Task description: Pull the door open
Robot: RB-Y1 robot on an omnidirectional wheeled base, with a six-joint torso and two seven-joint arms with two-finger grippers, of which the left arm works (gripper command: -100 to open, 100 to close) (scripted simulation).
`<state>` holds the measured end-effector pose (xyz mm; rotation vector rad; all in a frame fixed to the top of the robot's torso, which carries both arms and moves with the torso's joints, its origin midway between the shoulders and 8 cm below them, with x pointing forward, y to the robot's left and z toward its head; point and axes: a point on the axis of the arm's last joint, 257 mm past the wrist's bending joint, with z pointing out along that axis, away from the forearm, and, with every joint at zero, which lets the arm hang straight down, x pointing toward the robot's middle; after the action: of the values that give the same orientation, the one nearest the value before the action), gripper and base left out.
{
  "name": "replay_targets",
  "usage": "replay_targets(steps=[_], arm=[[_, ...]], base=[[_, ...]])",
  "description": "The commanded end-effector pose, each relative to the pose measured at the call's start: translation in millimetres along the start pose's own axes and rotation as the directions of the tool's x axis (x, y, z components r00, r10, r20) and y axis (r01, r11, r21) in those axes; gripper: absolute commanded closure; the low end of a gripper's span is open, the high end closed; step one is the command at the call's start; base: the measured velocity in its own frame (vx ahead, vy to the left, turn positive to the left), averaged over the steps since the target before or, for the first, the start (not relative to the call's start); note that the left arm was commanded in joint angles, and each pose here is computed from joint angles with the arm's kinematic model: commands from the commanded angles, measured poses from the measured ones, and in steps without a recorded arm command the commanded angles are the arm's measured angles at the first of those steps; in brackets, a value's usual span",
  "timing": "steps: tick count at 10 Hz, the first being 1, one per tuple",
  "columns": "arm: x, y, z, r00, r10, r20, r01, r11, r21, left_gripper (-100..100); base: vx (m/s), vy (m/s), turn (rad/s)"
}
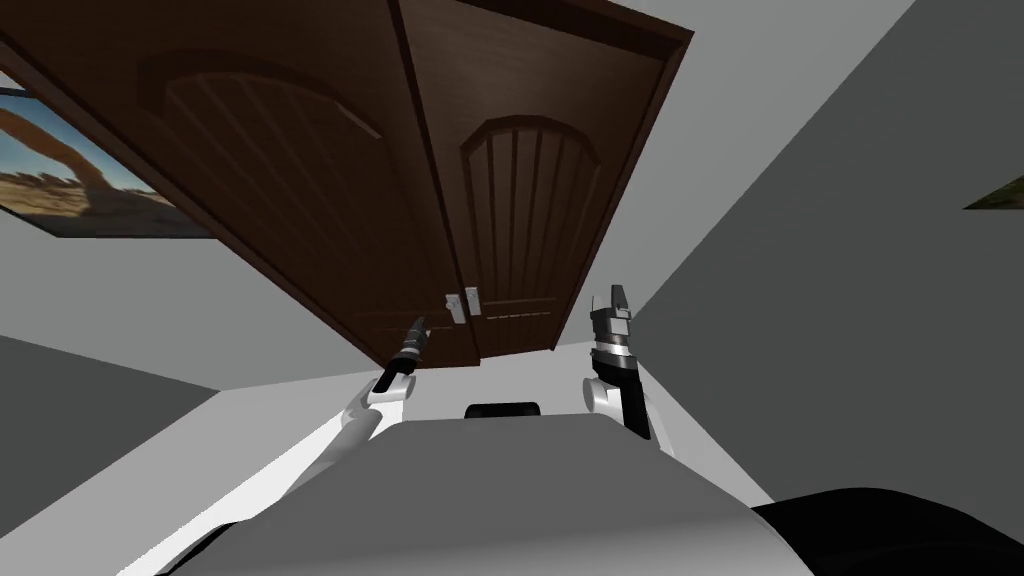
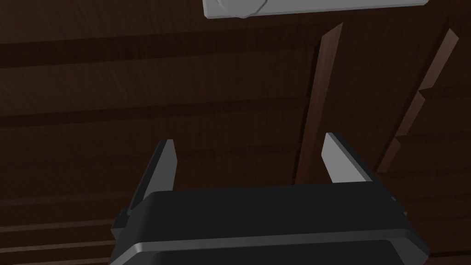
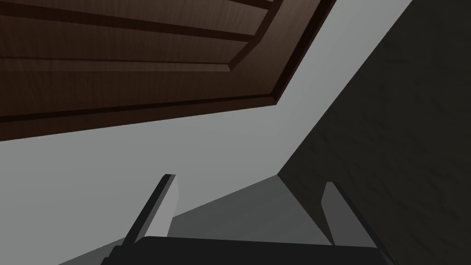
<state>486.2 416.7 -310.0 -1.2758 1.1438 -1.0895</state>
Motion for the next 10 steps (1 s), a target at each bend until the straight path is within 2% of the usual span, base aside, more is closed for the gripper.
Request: replay_targets(steps=[1,3,4,6,7,8,10], arm=[[-8.3,3.2,0.6,0.9997,0.008,0.021,-0.007,0.9999,-0.009,-100],[-3.1,0.2,4.7,0.9998,0.004,0.017,-0.004,1.0,-0.001,-100],[4.7,-4.0,8.9,1.0,0.0,0.007,0.0,1.0,0.01,-100],[20.5,-12.4,16.1,0.9998,-0.009,-0.015,0.01,0.9995,0.03,-100],[16.3,-9.3,13.1,1.0,-0.006,-0.008,0.006,0.9998,0.022,-100],[16.3,-9.3,13.1,1.0,-0.006,-0.008,0.006,0.9998,0.022,100],[16.3,-9.3,13.1,1.0,-0.006,-0.008,0.006,0.9998,0.022,100]], base=[[0.154,0.14,0.021],[0.176,0.059,-0.064],[0.218,-0.031,-0.107],[0.186,-0.133,-0.125],[0.082,-0.074,-0.015],[-0.008,0.007,0.019],[-0.027,0.025,-0.02]])
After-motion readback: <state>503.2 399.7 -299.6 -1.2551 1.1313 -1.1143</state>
